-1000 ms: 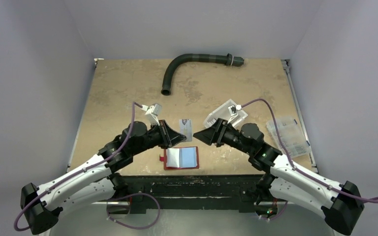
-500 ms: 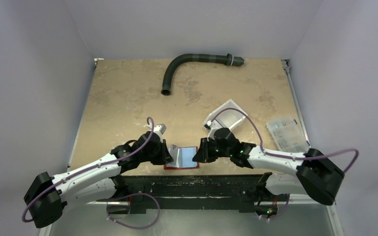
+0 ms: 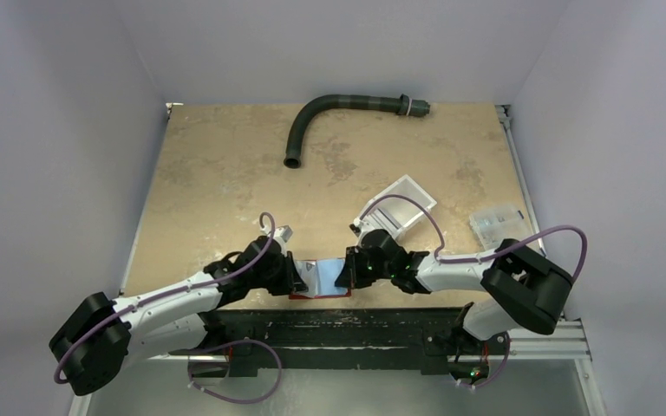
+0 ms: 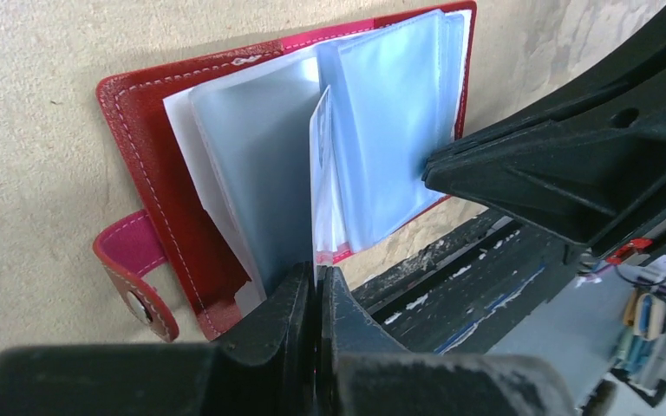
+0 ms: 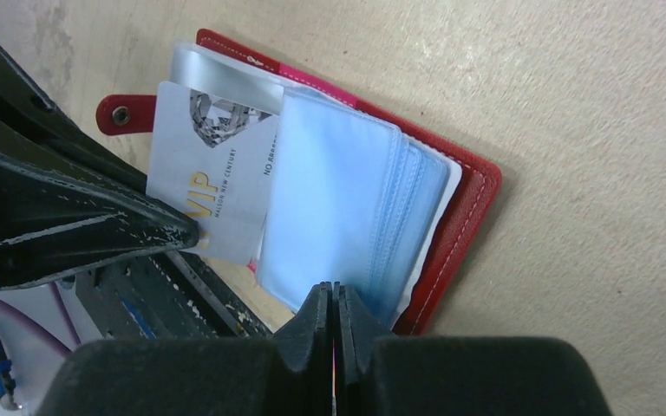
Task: Put the credit cards into the card holder
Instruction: Insert the credit card into the card holder.
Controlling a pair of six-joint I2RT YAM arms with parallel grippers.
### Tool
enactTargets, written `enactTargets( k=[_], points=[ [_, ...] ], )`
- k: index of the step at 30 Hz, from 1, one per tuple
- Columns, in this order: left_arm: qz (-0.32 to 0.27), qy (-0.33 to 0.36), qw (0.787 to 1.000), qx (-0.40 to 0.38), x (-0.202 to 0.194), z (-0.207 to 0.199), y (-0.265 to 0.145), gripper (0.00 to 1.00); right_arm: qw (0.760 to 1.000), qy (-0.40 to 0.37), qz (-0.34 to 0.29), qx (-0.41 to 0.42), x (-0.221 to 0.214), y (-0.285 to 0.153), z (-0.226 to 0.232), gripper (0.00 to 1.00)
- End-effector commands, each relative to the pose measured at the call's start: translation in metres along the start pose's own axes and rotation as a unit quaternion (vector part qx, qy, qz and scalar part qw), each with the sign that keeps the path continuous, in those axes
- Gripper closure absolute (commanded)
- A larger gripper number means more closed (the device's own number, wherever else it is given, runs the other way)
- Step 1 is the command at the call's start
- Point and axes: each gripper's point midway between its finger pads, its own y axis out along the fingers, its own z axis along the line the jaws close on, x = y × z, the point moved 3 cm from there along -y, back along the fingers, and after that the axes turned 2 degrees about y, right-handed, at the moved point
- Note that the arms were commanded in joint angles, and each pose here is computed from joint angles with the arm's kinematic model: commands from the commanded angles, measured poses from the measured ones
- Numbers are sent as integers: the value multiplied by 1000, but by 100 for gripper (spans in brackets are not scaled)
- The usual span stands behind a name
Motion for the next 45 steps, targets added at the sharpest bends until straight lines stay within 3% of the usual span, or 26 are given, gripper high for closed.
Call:
enactTargets(
  k=[1,12,20,26,36,45],
  points=[
    [-1,-36,998,-50,1,-8,4,100,998,-5,-18,-65,1,8,-27,100],
    [-12,-71,993,-91,-1,-10,-5,100,998,-4,-20,-66,-6,0,-33,99],
    [-12,-71,992,-99,-3,-10,-8,100,999,-16,-29,-25,2,-14,-12,84],
    [-2,-76,991,-110,-8,-9,-1,100,999,-26,-20,-28,2,-10,-12,81],
    [-8,-70,988,-137,-8,-13,1,100,997,-11,-22,-75,-6,-11,-33,92],
    [-7,-66,987,-146,-9,-13,3,100,997,-13,-27,-70,-5,-16,-31,94]
  ],
)
